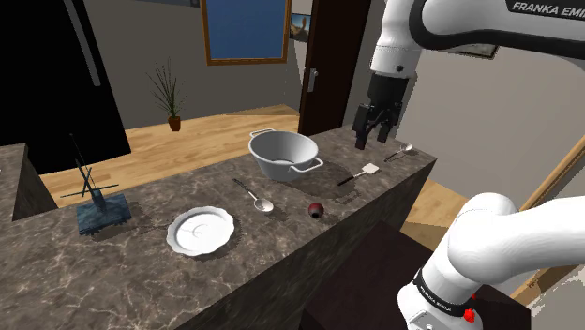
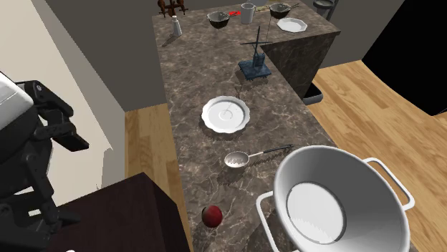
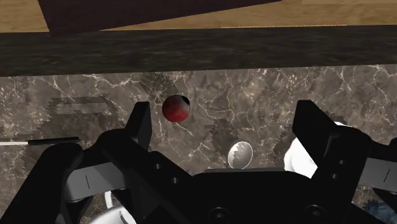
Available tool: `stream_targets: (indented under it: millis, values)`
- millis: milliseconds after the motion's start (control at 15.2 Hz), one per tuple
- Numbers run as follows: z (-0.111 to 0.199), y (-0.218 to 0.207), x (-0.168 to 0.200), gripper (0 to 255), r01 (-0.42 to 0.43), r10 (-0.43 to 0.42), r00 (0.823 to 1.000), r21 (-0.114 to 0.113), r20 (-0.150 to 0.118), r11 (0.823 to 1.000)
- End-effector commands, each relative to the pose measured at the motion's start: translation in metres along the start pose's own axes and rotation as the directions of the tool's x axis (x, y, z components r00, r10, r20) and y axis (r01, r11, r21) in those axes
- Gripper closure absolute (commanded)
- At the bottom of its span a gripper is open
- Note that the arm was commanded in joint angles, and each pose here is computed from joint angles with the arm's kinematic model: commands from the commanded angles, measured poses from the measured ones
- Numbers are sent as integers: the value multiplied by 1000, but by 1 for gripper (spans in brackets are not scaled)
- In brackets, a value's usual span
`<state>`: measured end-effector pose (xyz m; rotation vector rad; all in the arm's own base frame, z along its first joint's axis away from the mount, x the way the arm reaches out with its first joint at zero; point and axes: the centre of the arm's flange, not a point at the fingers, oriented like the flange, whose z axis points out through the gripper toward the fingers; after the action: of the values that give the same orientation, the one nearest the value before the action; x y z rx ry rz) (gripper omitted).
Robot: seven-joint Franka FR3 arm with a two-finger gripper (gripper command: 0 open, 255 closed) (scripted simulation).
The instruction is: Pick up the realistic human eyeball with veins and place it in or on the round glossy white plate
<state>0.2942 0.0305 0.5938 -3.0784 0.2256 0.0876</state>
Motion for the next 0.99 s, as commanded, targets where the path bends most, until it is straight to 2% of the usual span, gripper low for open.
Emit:
stream_targets:
  millis: [0,924]
  values:
    - [0,0,0,0,0,0,1000,0,0,1000]
    - [169,15,54,0,-104,101,987,-15,-128,995]
